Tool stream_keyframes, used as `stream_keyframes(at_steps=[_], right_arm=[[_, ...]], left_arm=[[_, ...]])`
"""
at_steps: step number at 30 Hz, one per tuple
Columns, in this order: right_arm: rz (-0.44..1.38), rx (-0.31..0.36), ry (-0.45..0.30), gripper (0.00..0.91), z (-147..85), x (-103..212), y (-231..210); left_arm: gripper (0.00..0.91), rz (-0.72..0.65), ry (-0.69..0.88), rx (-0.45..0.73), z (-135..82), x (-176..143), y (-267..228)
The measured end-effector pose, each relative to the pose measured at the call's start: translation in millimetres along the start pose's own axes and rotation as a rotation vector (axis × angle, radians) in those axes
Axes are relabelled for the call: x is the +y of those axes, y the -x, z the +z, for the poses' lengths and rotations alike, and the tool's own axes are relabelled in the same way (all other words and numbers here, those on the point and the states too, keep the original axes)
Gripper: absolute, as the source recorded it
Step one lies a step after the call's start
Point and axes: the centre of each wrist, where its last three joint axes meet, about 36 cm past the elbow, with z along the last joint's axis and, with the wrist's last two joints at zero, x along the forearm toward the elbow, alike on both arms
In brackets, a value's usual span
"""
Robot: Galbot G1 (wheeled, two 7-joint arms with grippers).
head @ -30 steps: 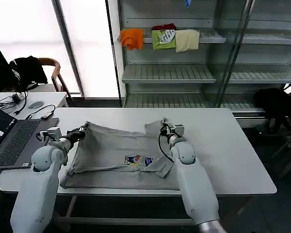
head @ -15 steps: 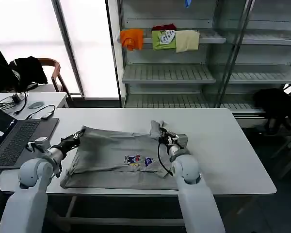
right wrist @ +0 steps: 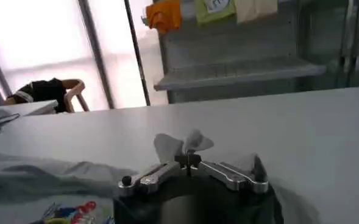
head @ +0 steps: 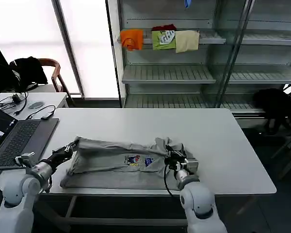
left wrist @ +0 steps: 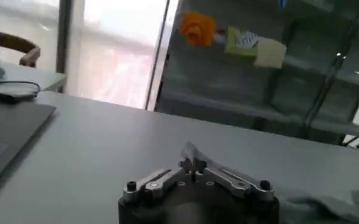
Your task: Fold and organize the clothes.
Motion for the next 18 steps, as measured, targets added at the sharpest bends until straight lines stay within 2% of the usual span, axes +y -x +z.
stream_keyframes(at_steps=[12,18], right_arm=[[0.03,0.039,-0.004,0.0,17.0,-3.1,-36.4],[0.04,0.068,-0.021,0.0,29.0,-1.4,-44.4]], left_arm=[[0.01,0.018,0.013,0.046,24.4,-0.5,-21.5],[0.01,0.006,0.02,0.056,26.0,4.3,-28.9]])
